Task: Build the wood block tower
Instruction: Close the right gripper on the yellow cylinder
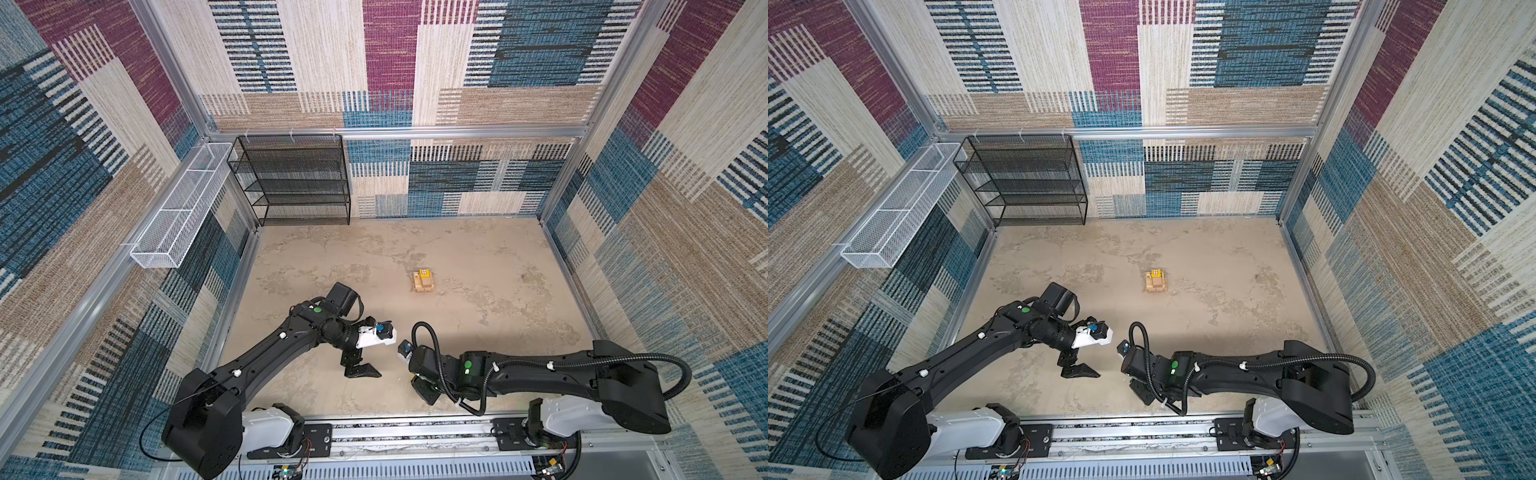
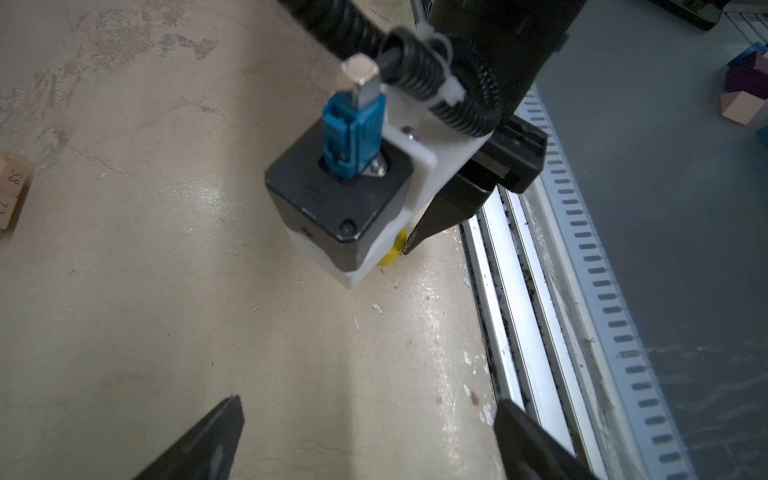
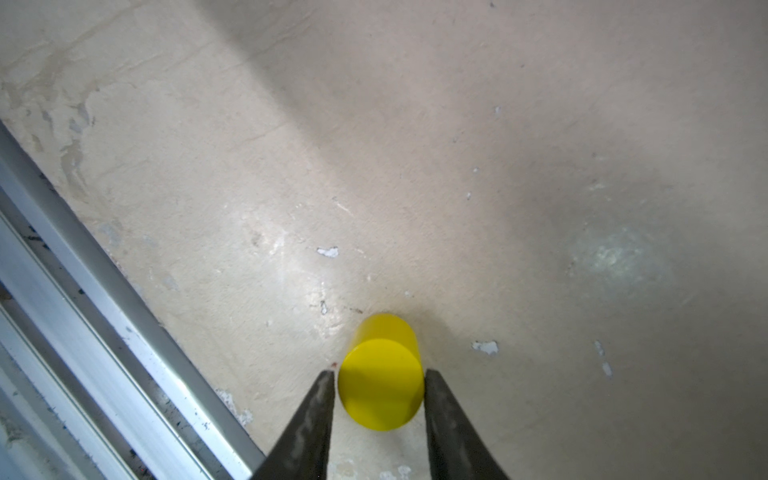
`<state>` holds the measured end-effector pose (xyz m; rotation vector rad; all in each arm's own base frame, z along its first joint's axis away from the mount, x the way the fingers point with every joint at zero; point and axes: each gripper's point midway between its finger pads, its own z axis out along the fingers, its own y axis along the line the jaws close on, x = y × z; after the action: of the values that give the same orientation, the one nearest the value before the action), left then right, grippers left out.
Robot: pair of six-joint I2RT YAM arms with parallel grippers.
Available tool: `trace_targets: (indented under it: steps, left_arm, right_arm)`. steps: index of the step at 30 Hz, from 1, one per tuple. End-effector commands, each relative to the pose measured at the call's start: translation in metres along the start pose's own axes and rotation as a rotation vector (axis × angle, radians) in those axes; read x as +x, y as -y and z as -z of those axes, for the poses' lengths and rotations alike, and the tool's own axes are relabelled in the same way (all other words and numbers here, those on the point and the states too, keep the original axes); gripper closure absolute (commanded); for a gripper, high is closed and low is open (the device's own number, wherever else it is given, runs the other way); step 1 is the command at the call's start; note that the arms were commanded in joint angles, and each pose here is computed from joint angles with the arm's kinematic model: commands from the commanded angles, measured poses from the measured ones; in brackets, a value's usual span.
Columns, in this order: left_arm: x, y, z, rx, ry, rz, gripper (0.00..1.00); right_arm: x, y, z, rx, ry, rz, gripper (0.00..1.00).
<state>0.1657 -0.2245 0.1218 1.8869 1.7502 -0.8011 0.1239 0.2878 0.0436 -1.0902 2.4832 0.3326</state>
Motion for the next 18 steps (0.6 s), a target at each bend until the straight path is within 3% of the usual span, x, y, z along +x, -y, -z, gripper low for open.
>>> trace_targets:
  steps: [1, 18]
  left_arm:
    - [-0.0035, 0.0039, 0.0016, 0.016, 0.014, -0.008, 0.01]
    - [-0.005, 0.005, 0.0024, 0.016, 0.019, -0.023, 0.01]
  right_arm:
    - [-0.0053, -0.0001, -0.0001, 0.007, 0.016, 0.005, 0.65]
    - [-0.0022, -0.0013, -0.0023, 0.001, 0.0, 0.011, 0.67]
